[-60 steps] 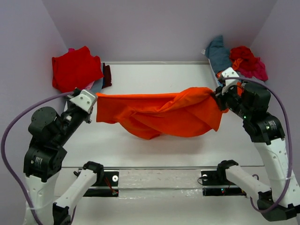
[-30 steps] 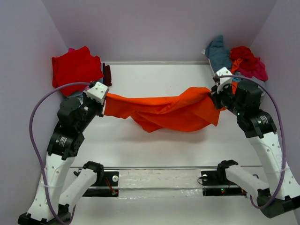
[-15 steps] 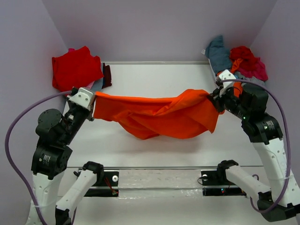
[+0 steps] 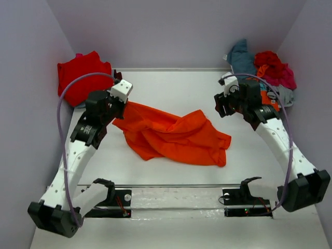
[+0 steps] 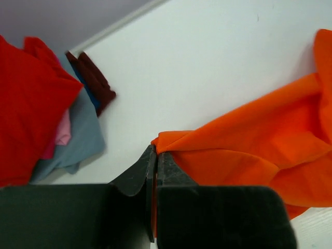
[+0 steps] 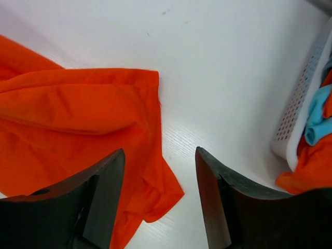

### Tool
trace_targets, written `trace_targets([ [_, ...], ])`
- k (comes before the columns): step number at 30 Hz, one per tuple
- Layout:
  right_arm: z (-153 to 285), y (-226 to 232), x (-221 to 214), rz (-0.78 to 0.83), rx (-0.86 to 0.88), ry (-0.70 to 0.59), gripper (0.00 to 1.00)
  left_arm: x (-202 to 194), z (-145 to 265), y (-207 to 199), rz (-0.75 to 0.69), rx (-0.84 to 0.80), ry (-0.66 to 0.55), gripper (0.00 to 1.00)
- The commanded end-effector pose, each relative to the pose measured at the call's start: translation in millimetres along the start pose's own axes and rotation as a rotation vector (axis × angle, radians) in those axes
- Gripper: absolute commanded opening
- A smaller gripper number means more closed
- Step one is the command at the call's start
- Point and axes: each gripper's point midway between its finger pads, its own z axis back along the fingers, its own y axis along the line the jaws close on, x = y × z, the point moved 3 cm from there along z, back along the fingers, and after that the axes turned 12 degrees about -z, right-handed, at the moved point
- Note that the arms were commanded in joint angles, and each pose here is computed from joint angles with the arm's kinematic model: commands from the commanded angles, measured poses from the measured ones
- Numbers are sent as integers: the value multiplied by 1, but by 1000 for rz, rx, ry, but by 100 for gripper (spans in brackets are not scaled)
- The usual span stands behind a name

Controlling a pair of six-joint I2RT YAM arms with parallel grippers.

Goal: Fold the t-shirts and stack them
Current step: Flatten the tshirt out

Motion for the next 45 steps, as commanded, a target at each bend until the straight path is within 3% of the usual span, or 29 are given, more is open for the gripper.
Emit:
trace_targets([
  [1,-36,-14,4,-43,-54,19,64,-11,-37,0,21,6,8,6],
  [6,-72,-17,-4,-67,-36,124,64,-37,-76,-13,46,-61,102,6],
  [15,-121,-26,-25,-106,-48,258,64,-51,-111,-19,39,-110,161,6],
  [28,-144,-22,-33,-236,-45,445,63,-92,-97,-37,134,-137,356,7],
  [31,-148,-15,-39,-269,-3,487,62,-103,-92,-38,114,-135,412,19],
  [34,-152,-15,-45,-273,-3,512,62,-116,-92,-41,99,-140,453,26],
  [35,-152,-15,-48,-271,-4,527,62,-120,-92,-43,99,-144,466,35],
  [39,-157,-12,-61,-292,9,563,62,-129,-97,-47,112,-166,480,53],
  [45,-165,-11,-77,-314,14,600,61,-129,-105,-51,120,-200,485,55],
])
